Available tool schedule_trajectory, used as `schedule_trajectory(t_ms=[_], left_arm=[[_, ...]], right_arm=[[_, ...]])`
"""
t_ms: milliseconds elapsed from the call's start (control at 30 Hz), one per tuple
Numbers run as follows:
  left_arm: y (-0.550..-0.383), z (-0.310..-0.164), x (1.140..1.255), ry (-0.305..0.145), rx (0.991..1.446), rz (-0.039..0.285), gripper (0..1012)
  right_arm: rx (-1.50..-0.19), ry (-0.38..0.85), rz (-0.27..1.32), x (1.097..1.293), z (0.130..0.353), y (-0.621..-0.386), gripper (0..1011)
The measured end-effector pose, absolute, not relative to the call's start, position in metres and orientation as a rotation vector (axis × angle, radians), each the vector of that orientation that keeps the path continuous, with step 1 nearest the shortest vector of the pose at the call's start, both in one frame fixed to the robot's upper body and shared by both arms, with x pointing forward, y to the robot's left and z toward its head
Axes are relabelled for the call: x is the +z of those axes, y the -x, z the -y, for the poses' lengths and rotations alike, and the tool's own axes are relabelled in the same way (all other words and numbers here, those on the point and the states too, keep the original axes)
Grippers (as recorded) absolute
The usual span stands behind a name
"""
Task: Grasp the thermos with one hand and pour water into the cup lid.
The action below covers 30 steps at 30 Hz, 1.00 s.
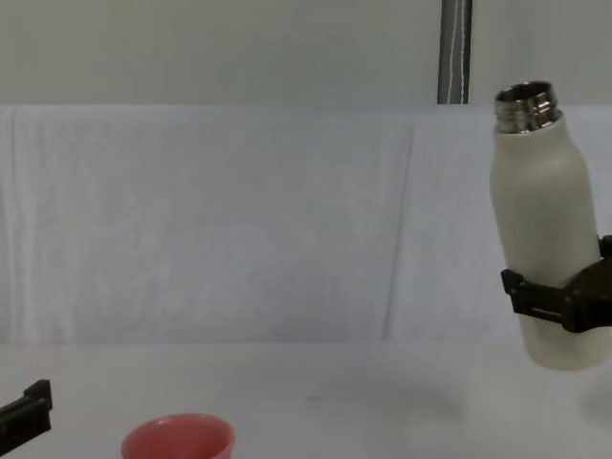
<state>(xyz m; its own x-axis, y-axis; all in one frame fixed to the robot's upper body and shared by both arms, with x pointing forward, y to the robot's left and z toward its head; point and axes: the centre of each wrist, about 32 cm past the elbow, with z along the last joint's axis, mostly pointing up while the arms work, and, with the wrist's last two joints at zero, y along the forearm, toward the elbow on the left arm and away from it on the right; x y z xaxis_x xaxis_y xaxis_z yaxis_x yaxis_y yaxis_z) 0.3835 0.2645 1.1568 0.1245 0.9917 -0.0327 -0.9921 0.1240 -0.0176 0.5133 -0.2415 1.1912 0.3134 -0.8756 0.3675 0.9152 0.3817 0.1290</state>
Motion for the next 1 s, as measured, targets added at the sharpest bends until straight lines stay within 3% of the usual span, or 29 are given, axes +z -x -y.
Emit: schedule_trajectory(t_ms=[400,1000], left_arm=[[-0.384,-0.265,1.157,0.038,1.446,-0.014,1001],[-0.384,-0.265,1.157,0.038,1.446,-0.014,1001]], right_arm=[[-1.075,0.2,0.545,1.189,0.239,-0.499,952],[-0.994,0.269,0.639,1.184,0.228,-0.5,952]])
